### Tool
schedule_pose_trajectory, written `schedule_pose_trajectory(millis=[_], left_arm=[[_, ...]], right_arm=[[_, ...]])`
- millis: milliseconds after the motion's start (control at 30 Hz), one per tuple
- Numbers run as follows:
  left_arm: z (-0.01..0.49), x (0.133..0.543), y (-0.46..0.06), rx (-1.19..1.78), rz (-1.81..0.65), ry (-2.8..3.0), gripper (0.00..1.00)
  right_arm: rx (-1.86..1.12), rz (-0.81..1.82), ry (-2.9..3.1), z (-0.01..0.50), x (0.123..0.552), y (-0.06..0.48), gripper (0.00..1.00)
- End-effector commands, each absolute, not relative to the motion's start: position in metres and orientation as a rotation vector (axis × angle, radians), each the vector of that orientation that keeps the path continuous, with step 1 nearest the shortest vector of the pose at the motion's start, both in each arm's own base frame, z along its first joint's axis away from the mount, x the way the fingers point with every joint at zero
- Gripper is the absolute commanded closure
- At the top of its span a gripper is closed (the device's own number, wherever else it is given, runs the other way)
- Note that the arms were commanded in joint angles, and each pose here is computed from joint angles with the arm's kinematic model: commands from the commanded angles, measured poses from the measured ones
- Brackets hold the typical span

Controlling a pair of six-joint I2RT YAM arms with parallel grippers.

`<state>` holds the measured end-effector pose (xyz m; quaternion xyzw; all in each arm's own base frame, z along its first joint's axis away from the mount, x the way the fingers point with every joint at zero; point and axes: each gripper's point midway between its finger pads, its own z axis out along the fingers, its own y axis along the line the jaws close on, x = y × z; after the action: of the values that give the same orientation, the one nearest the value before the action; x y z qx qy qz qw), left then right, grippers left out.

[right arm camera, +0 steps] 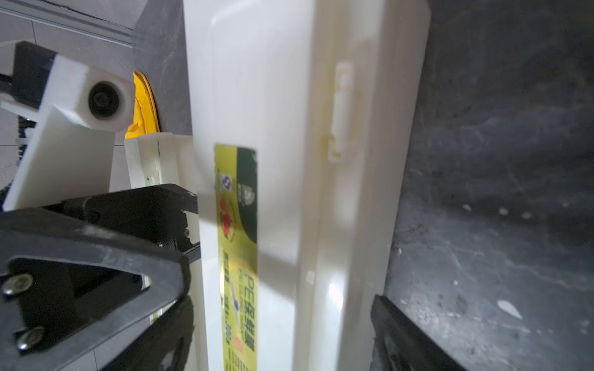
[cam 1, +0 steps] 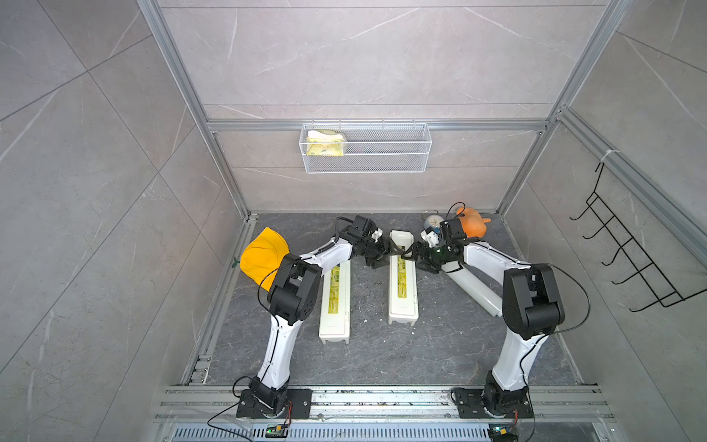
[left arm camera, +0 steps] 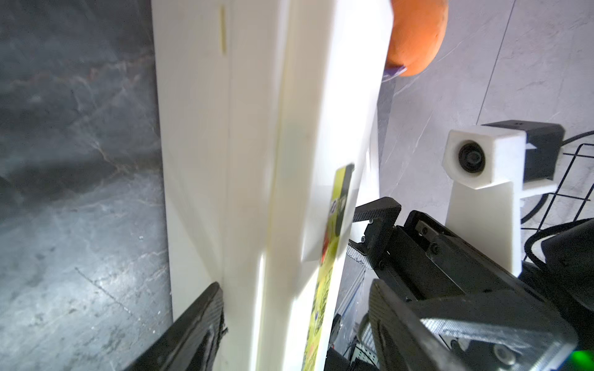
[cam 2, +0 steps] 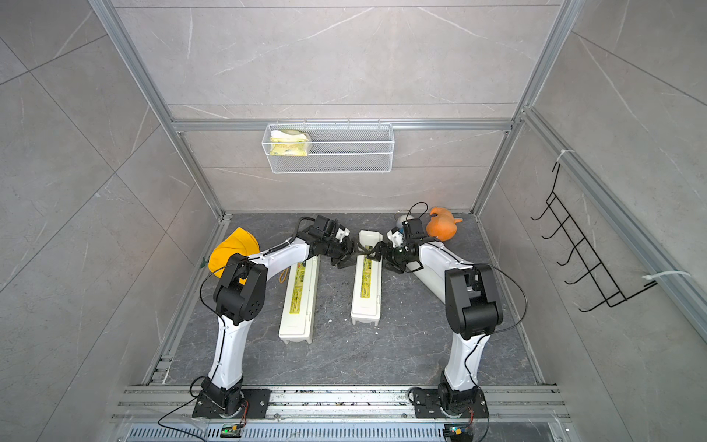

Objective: Put plastic wrap rolls into dispensers
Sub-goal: Close the lid on the plastic wrap cutting box.

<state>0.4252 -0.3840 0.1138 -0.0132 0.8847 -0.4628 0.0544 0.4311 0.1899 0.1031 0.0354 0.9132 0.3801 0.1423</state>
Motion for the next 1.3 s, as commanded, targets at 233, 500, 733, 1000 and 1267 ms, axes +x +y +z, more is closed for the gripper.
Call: schedule_pose_trajectory(millis=[233,500,733,1000,1267], left_arm=[[0.111,0.463,-0.403,0.008,-1.489,2.609,0.32],[0.096,0.447,-0.42,-0.042,-1.659,2.599,0.41],[0.09,0.436,-0.428,-0.139,-1.769,2.574,0.48],[0.078,0.413,-0.437,-0.179,-1.7,2.665,0.49],[0.06,0.383,-0.405,-0.232,-1.489,2.777,0.56]], right_arm=[[0.076,1.182,2.607,0.096,0.462,0.204,0.18],[0.086,1.244,2.61,0.086,0.458,0.21,0.27],[0.111,1.332,2.604,0.073,0.454,0.221,0.27],[0.081,1.276,2.638,0.068,0.451,0.228,0.26],[0.092,1.065,2.747,0.044,0.441,0.207,0.37]])
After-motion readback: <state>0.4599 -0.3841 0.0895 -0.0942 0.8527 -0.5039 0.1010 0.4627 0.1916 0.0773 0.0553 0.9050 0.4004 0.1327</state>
